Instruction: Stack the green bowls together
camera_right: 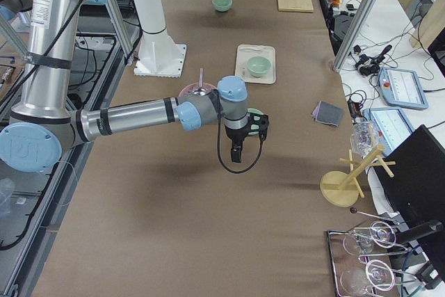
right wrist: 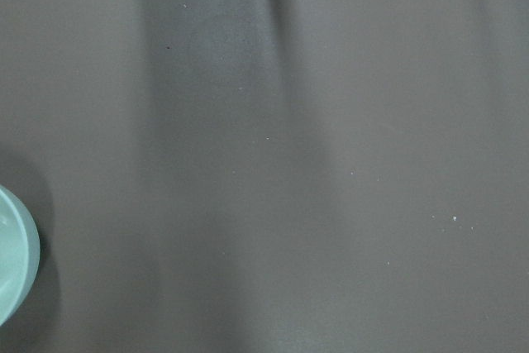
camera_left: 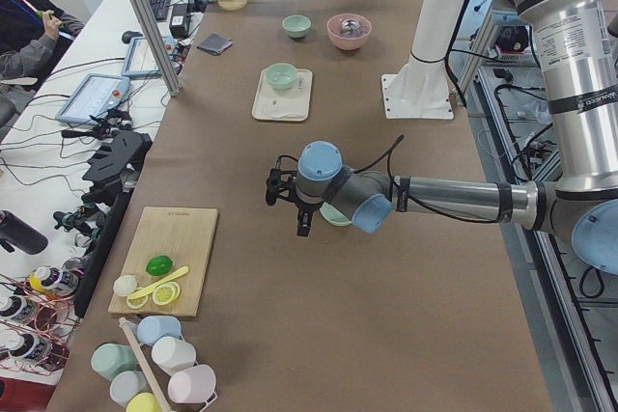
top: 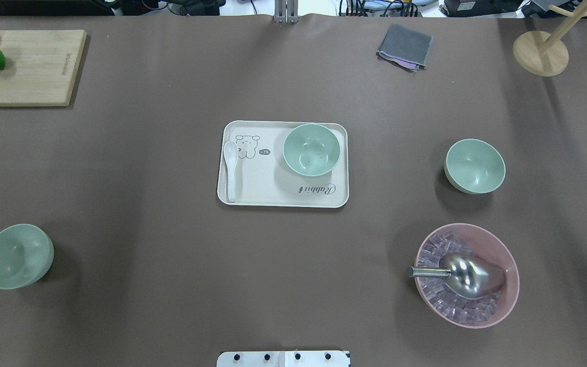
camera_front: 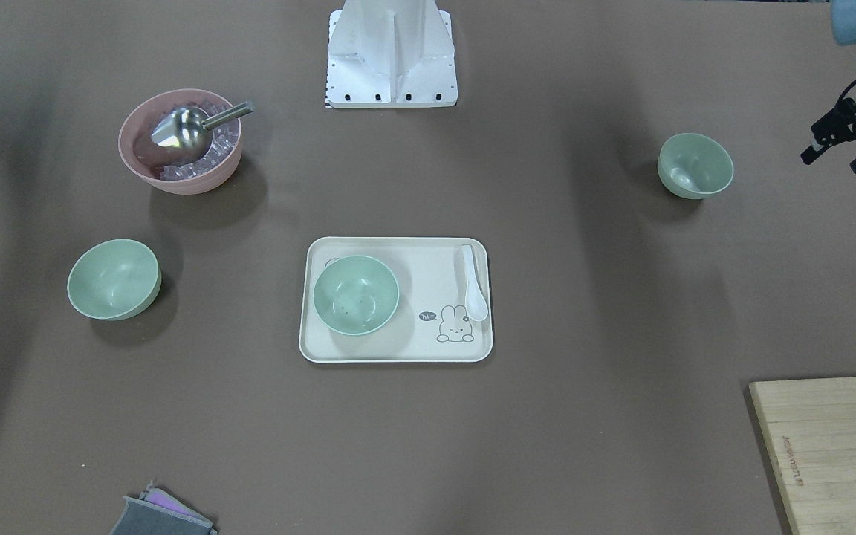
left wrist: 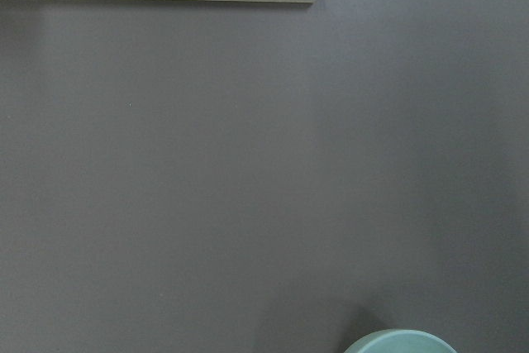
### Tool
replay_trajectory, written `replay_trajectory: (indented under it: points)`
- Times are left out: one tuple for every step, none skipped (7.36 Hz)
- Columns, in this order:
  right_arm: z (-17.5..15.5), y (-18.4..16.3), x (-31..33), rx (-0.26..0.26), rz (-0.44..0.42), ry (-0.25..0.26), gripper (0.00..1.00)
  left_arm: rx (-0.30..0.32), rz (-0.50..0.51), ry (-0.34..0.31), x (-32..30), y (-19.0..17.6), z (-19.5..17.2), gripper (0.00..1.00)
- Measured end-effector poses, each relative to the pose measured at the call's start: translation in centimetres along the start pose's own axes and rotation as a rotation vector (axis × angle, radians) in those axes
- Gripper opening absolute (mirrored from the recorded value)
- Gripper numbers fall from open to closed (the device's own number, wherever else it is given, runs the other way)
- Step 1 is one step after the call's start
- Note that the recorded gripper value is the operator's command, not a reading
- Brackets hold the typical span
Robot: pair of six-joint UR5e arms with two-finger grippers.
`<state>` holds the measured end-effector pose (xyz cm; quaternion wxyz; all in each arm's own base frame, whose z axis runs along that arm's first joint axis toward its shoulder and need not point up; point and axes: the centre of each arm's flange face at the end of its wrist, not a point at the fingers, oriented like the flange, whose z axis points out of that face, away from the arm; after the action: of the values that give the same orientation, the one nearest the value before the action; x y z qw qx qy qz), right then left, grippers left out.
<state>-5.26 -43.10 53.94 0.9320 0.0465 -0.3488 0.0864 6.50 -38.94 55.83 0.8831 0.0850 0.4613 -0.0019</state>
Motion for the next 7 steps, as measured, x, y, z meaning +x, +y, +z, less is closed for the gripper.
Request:
replay_trajectory:
  points:
    - [0.3, 0.1, -0.7, 0.008, 0.006, 0.002, 0.99, -0.006, -0.007, -0.01, 1.3, 0.9, 0.4, 0.98]
    - [0.5, 0.2, -1.3, 0.011, 0.002, 0.0, 0.99, -0.016, -0.011, -0.008, 2.5, 1.7, 1.1, 0.98]
    - [0.5, 0.3, -1.6, 0.01, -0.003, -0.001, 1.0, -0.027, -0.011, -0.009, 3.9, 2.4, 2.4, 0.97]
    - [0.6, 0.3, -1.8, 0.009, -0.006, -0.002, 1.0, -0.038, 0.0, -0.022, 5.1, 3.1, 4.0, 0.97]
    - [0.6, 0.3, -1.8, 0.009, -0.008, -0.003, 1.0, -0.046, 0.015, -0.044, 5.7, 3.8, 5.3, 0.97]
    - [0.6, 0.3, -1.8, 0.009, -0.009, -0.003, 1.0, -0.053, 0.033, -0.07, 5.5, 4.5, 6.3, 0.97]
    - [0.6, 0.3, -1.8, 0.009, -0.011, -0.003, 1.0, -0.057, 0.053, -0.098, 4.9, 5.1, 7.0, 0.93]
